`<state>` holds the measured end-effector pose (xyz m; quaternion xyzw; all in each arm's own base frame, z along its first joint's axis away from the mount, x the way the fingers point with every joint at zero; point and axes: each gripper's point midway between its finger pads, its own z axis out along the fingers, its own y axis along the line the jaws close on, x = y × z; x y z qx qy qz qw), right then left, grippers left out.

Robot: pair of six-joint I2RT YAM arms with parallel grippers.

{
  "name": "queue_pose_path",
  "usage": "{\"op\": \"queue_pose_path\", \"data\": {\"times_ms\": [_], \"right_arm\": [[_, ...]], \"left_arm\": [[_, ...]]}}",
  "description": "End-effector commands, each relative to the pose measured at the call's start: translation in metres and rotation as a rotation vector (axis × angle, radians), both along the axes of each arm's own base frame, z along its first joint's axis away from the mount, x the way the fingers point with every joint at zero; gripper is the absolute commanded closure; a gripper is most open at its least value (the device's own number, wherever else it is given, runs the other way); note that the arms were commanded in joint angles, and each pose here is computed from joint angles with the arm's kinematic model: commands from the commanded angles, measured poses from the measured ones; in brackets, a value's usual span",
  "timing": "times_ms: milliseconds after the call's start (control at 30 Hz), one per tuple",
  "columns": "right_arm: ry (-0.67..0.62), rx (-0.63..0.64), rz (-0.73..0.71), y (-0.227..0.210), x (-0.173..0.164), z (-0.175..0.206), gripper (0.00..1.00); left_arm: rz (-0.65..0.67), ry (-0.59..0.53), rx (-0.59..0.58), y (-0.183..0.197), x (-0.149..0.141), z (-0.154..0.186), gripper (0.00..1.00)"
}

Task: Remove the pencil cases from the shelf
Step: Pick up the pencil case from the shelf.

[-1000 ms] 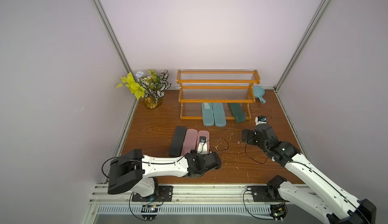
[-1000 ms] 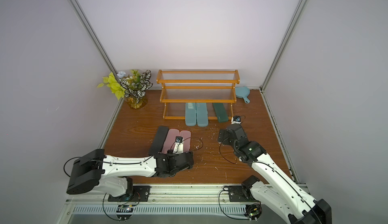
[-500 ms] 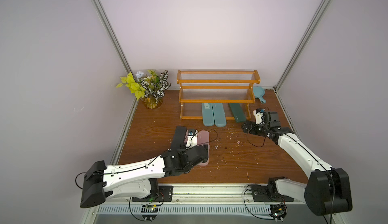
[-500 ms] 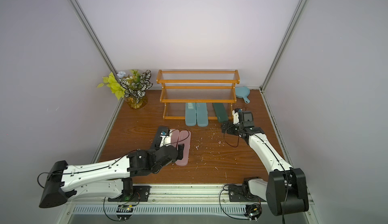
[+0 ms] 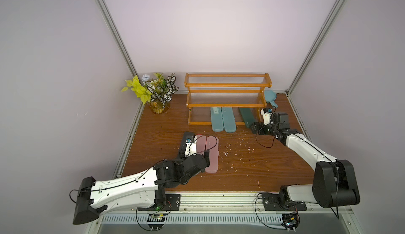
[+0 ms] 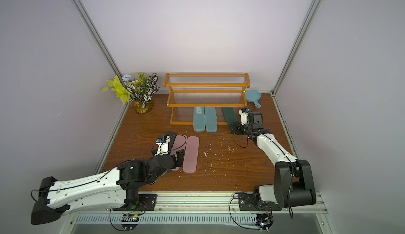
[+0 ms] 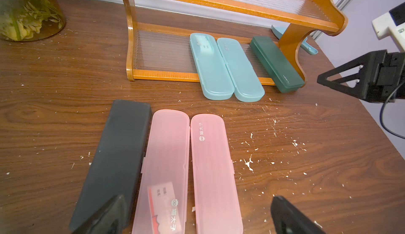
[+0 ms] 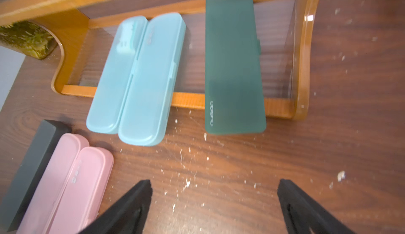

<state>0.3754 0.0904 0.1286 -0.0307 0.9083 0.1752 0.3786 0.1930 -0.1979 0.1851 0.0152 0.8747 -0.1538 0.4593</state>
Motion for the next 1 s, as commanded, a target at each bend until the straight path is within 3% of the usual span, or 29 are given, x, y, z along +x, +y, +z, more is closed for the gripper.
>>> {"op": "queue_pose_path", "data": {"times_ms": [0,400,967], "right_arm": [[-0.122,-0.033,0.023,-0.001,0.019,0.011,0.04],[-0.100,-0.013,0.002,0.006,0.046,-0.015,0.09],[-0.126,-0.113,-0.020,0.026,0.060,-0.031,0.08]], "left_arm": [[0.023,-0.019,0.053,0.012,0.003,0.002,0.03],[0.049,-0.029,0.069,0.018,0.007,0.002,0.03],[0.061,-0.022,0.073,0.023,0.008,0.001,0.03]]}}
